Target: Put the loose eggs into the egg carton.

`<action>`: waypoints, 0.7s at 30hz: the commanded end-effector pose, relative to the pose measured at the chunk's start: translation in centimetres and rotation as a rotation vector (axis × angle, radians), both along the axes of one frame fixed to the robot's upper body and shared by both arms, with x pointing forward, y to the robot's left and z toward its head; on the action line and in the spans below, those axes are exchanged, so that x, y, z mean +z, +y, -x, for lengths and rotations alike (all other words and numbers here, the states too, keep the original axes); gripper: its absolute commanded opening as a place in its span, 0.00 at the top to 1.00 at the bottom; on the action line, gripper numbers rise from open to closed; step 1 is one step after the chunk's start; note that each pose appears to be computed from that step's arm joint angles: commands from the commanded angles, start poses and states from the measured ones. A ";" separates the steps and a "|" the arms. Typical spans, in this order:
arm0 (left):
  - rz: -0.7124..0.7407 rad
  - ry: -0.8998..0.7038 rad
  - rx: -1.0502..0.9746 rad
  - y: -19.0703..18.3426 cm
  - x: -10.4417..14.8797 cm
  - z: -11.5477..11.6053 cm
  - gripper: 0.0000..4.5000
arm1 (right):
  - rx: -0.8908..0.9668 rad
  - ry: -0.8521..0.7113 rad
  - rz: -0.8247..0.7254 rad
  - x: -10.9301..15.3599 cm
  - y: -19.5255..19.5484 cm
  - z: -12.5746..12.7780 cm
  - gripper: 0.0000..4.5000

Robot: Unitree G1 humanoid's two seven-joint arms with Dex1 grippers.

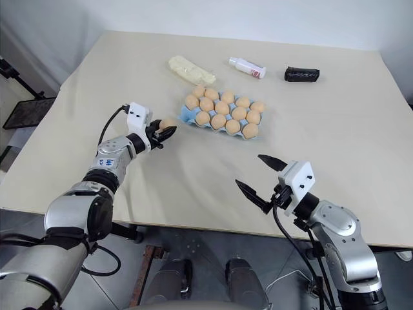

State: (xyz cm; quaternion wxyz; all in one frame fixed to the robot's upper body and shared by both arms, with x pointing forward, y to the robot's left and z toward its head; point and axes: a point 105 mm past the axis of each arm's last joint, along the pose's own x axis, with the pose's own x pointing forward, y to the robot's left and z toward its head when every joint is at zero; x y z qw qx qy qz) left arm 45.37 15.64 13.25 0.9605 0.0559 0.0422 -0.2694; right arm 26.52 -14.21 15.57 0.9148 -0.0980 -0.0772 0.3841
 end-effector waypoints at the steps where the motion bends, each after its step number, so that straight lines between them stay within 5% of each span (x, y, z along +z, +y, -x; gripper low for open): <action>1: 0.002 -0.028 0.017 0.5 0.7 -0.1 0.55 | 0.002 -0.048 -0.011 1.1 0.2 0.2 0.00; 10: 0.110 -0.185 -0.123 -4.1 6.6 -0.7 0.55 | 0.004 -0.048 -0.009 1.2 0.2 0.0 0.00; 21: 0.020 -0.107 -0.020 -7.1 5.9 -2.0 0.55 | -0.043 -0.079 -0.018 1.9 -0.2 0.1 0.00</action>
